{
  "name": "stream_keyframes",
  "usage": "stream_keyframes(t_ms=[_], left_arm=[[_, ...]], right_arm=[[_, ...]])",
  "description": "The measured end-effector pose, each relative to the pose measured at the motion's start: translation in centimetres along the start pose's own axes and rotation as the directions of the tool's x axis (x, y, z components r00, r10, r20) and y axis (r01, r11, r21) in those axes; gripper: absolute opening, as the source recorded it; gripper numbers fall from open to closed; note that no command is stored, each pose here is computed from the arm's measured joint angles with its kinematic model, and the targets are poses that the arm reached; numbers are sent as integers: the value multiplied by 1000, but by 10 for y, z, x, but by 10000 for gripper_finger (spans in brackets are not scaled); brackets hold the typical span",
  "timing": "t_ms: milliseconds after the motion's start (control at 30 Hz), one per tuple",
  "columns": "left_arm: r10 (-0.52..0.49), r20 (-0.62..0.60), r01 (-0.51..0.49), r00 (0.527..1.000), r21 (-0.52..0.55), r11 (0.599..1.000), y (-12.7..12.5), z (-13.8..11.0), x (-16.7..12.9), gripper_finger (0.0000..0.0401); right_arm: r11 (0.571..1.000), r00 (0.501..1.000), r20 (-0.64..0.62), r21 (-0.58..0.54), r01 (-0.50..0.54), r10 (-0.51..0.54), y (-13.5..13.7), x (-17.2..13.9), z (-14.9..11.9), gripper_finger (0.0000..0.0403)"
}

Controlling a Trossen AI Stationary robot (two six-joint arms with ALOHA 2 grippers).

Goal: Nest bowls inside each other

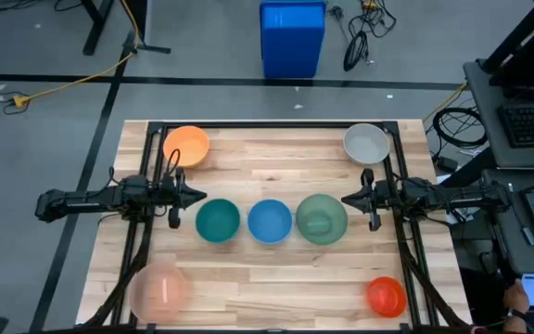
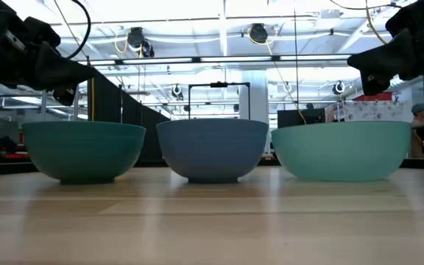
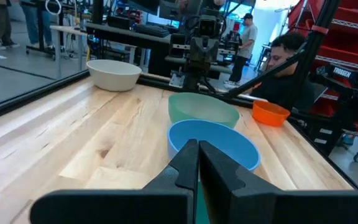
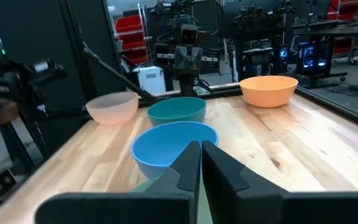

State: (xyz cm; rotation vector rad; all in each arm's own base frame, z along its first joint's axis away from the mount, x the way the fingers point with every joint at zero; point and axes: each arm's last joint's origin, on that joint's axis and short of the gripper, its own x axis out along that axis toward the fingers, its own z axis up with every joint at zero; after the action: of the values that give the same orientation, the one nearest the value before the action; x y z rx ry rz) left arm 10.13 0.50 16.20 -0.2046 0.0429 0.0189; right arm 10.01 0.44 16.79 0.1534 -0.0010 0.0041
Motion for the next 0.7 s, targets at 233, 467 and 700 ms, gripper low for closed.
stream_keyframes(t_ms=[233, 467, 700], left_arm=[[0, -1, 0, 1000, 0, 1000, 0, 0, 0, 0], [0, -1, 0, 1000, 0, 1000, 0, 0, 0, 0], [0, -1, 0, 1000, 9, 1000, 0, 0, 0, 0]], right_arm=[[1000, 999, 43, 5, 0, 0, 2, -3, 16, 0], [998, 994, 91, -31, 58, -55, 5, -12, 55, 0], [987, 988, 66, -64, 146, -142, 9, -20, 109, 0]])
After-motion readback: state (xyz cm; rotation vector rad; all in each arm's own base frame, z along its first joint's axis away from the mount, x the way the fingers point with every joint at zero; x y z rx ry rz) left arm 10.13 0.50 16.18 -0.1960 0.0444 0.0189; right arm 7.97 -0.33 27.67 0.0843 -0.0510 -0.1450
